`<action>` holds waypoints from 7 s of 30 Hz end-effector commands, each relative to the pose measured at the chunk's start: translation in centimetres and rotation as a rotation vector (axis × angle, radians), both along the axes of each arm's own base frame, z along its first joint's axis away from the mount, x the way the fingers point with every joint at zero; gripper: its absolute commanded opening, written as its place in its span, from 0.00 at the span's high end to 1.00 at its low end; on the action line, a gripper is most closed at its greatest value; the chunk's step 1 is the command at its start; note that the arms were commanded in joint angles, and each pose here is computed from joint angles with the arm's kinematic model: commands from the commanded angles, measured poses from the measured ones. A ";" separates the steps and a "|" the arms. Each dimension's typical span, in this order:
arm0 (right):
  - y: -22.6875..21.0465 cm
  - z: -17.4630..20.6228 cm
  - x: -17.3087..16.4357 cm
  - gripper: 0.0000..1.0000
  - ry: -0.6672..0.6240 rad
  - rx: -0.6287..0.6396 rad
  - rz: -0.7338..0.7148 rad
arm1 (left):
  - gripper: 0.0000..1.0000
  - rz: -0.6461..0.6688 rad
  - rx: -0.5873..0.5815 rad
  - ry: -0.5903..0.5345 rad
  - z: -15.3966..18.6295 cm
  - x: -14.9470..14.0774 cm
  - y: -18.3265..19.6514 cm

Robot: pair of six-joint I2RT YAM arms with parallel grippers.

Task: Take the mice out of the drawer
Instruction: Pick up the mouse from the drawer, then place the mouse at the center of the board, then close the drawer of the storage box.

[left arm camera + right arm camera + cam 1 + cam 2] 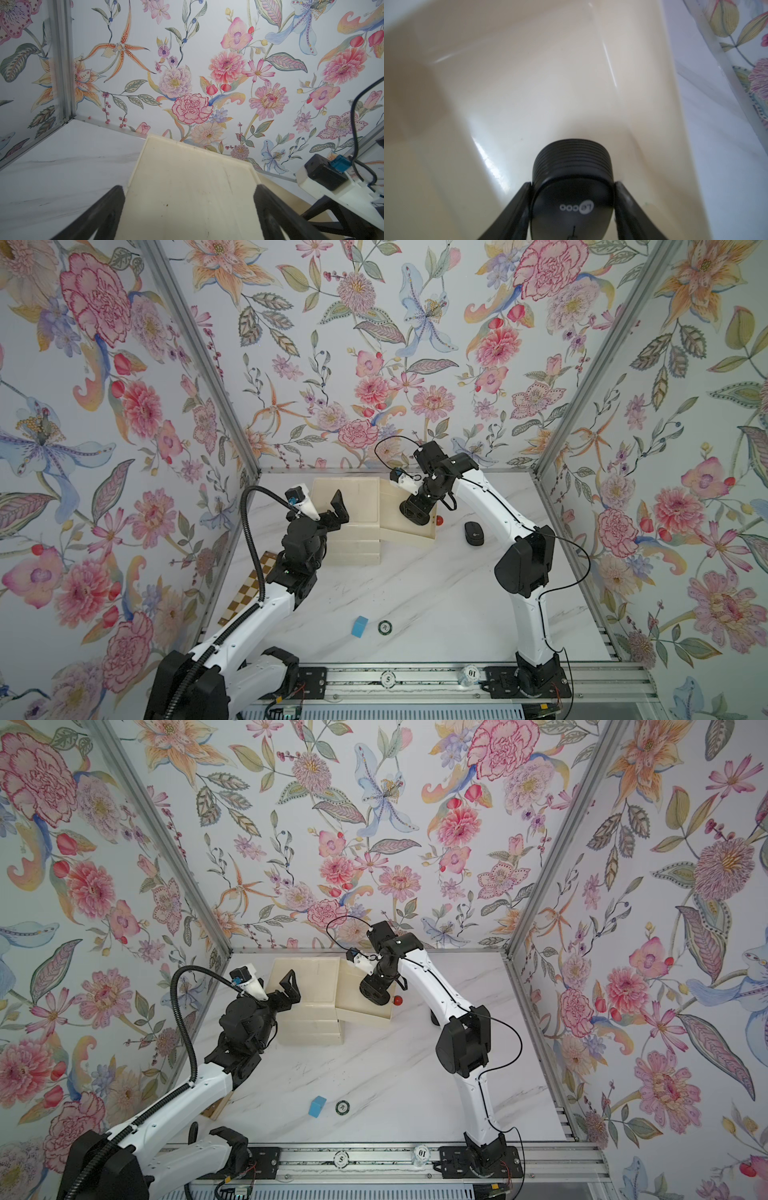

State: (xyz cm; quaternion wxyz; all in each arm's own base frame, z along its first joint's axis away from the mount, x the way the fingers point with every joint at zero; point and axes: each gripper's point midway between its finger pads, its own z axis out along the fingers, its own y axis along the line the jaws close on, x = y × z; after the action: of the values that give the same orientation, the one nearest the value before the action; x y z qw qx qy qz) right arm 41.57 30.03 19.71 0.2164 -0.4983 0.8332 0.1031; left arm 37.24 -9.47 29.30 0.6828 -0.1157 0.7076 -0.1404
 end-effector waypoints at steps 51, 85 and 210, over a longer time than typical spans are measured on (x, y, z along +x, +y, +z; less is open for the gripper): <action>-15.9 -13.1 4.5 0.51 0.198 0.030 -0.938 | 0.00 0.002 -0.024 -0.043 1.2 -1.1 0.3; -17.9 -5.1 4.0 0.19 -0.001 0.164 -0.983 | 0.00 0.043 0.056 -0.031 2.7 -2.0 1.5; 9.5 4.6 -2.5 0.01 0.009 0.825 -0.278 | 0.00 -0.151 0.085 0.245 2.0 2.7 5.6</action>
State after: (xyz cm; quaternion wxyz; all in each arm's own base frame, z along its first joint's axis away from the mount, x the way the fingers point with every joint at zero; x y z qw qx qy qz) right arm 38.69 40.82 20.20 0.3532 -0.2522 0.8104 0.3936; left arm 40.42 -3.56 25.70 0.5370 -0.0753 0.8247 -0.1608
